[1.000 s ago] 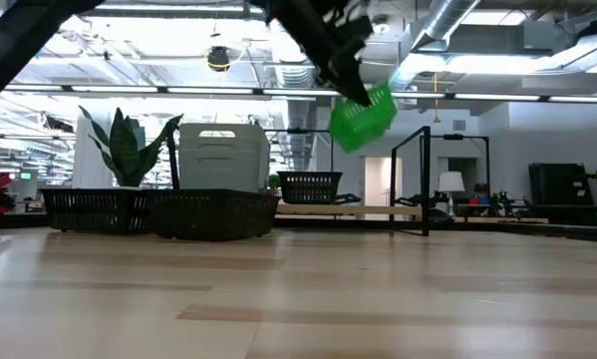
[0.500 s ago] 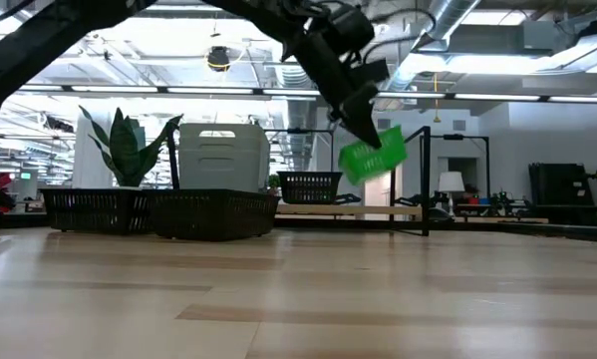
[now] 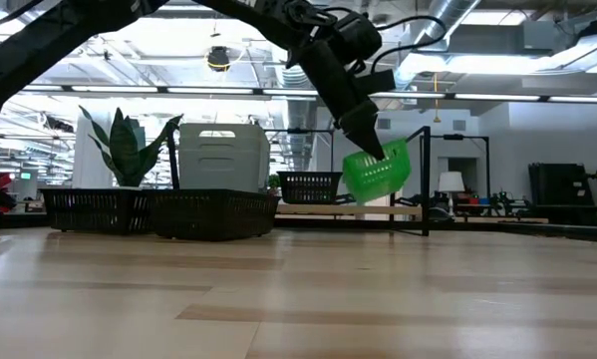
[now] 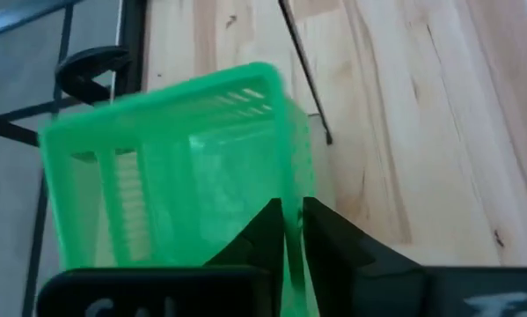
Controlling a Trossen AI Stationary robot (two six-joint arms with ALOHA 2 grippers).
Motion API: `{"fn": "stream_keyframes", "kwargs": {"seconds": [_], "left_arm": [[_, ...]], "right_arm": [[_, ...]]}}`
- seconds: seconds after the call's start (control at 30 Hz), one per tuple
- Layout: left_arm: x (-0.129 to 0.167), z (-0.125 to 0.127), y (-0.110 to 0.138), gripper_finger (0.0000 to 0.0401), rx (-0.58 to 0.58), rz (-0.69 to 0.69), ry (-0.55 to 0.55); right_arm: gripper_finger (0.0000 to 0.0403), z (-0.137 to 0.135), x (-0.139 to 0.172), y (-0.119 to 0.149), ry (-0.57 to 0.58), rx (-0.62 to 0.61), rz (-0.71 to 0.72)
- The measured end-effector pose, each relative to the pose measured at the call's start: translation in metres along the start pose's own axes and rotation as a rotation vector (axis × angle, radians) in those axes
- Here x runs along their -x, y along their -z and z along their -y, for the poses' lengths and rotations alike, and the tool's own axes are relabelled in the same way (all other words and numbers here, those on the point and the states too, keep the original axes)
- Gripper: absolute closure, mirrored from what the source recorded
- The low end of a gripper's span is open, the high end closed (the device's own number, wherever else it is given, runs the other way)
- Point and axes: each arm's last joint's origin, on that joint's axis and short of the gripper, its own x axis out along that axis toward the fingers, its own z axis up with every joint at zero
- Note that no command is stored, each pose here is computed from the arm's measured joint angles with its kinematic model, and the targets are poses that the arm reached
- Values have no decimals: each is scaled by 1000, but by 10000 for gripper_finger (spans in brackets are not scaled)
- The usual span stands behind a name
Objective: Stack baskets on shelf by color
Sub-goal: Put the top right green bin on the shelf, then stack the right black bin on top of the black bin on the shelf
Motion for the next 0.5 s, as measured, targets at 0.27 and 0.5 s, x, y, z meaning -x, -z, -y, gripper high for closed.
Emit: {"fn": "stream_keyframes", "kwargs": {"seconds": [0.27, 0.5], "left_arm": [[-4, 1, 0, 318, 28, 0, -6], [6, -1, -6, 264, 82, -12, 2]], "right_arm": [[139, 0, 0, 0, 0, 0, 0], [139, 0, 0, 0, 0, -5, 0]]}}
